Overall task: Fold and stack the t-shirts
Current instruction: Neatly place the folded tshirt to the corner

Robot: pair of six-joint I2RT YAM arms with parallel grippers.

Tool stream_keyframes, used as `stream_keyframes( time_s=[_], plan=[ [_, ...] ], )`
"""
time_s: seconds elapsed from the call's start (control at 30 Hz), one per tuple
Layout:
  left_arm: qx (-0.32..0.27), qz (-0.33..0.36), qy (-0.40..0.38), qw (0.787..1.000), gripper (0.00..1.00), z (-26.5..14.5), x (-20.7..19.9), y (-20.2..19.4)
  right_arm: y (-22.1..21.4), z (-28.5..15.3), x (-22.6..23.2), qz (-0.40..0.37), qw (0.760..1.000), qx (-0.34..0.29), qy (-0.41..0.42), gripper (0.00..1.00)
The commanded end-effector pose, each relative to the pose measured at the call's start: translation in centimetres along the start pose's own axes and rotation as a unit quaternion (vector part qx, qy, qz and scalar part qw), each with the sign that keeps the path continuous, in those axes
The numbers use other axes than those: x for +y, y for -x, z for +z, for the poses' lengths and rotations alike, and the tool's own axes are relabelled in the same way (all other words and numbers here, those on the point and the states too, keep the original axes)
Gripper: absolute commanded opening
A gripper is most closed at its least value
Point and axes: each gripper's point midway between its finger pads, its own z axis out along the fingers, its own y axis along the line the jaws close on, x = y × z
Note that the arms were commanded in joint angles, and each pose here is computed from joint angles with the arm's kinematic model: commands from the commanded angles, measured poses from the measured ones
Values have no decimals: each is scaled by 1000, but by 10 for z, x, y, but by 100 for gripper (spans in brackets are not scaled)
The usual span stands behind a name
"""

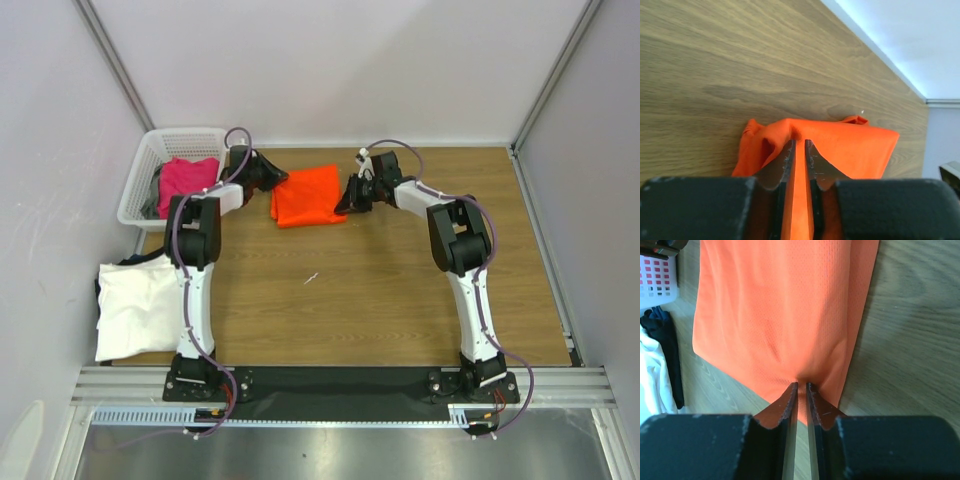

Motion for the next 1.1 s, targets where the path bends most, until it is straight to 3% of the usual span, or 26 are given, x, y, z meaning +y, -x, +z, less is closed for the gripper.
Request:
stream_keyframes(
  time_s=[0.0,0.07,0.13,0.2,0.3,0.5,0.7,1.07],
  plan=[
    [-8,35,-13,999,18,-3,-6,16,19,-23,28,-32,999,-20,6,18],
    [-4,68,-39,997,23,-16,-27,23,28,-31,40,-40,999,-26,12,21],
    [0,93,-62,994,41,-36,-52,29,38,-40,54,-49,998,-35,23,27],
    [12,119,-74,990,67,-52,-65,27,54,-55,68,-57,996,-52,33,39],
    [14,147,-60,987,76,-85,-74,25,65,-72,77,-43,996,-64,43,55],
    [19,149,36,988,81,-124,-39,5,75,-112,58,-24,996,-80,22,81],
    [48,170,126,976,81,-120,5,-25,68,-143,26,-13,995,-83,-46,98],
    [30,172,195,965,82,-86,42,-44,51,-173,-11,29,986,-89,-136,100]
  ],
)
